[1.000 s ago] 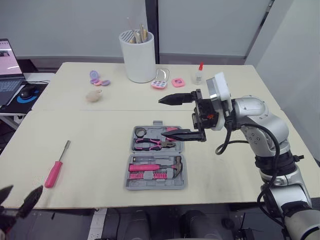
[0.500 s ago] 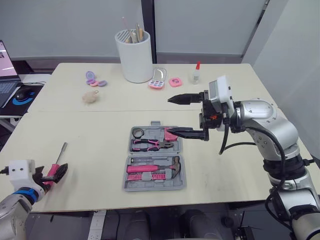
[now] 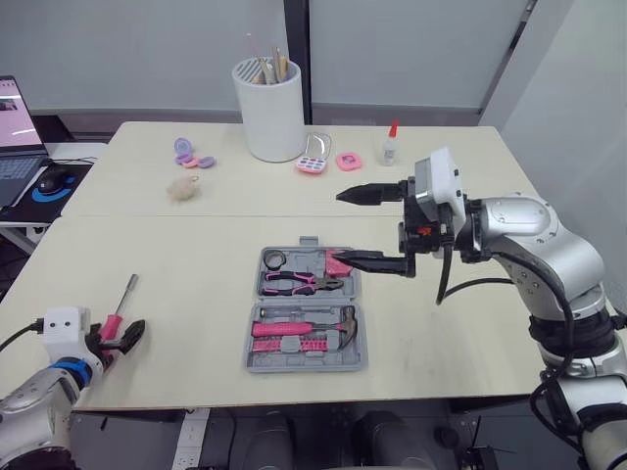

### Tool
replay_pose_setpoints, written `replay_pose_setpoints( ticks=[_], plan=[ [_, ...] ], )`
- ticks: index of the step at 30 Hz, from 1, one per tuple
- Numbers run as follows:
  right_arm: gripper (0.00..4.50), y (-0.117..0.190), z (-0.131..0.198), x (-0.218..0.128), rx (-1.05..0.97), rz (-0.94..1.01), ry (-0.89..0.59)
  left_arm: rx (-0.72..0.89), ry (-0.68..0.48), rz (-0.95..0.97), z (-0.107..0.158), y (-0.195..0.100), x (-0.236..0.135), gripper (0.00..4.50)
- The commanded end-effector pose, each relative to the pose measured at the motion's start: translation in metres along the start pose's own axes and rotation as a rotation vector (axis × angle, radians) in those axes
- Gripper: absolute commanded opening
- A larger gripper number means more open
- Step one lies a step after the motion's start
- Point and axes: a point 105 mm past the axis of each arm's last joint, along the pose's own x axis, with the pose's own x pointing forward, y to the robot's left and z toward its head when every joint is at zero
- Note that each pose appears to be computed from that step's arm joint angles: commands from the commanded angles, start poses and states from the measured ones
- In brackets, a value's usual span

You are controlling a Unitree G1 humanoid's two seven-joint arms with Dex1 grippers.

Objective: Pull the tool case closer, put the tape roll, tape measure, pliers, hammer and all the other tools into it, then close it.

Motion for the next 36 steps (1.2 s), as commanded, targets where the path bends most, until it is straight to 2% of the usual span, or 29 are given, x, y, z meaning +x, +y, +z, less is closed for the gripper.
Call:
replay_pose_setpoints(
  ticks=[1,2,12,21,26,30,33,36],
  plan=[
    [4.50,0.001,0.013,-0.003,-0.040,-0.009,-0.032,0.020,0.009,0.034,0.002,0.007,-0.002,4.12],
    [4.50,0.001,0.013,-0.003,-0.040,-0.010,-0.033,0.018,0.006,0.044,0.002,0.009,-0.002,3.97],
    [4.50,0.003,0.010,-0.001,-0.026,-0.001,-0.034,0.027,-0.022,0.052,0.014,0.013,-0.003,0.77],
    [4.50,0.005,0.007,-0.002,-0.027,0.006,-0.025,0.108,-0.046,-0.023,0.034,0.006,-0.020,0.79],
    [4.50,0.006,-0.003,-0.009,-0.037,0.026,0.035,0.261,-0.098,-0.193,0.075,-0.016,-0.046,0.79],
    [4.50,0.003,-0.007,-0.013,-0.032,0.021,0.057,0.328,-0.107,-0.452,0.106,-0.060,-0.069,0.79],
    [4.50,0.000,-0.012,-0.015,-0.030,0.014,0.074,0.414,-0.012,-0.725,0.112,-0.109,-0.091,0.79],
    [4.50,0.000,-0.017,-0.013,-0.032,0.015,0.084,0.488,0.032,-0.898,0.116,-0.146,-0.103,0.79]
  ],
)
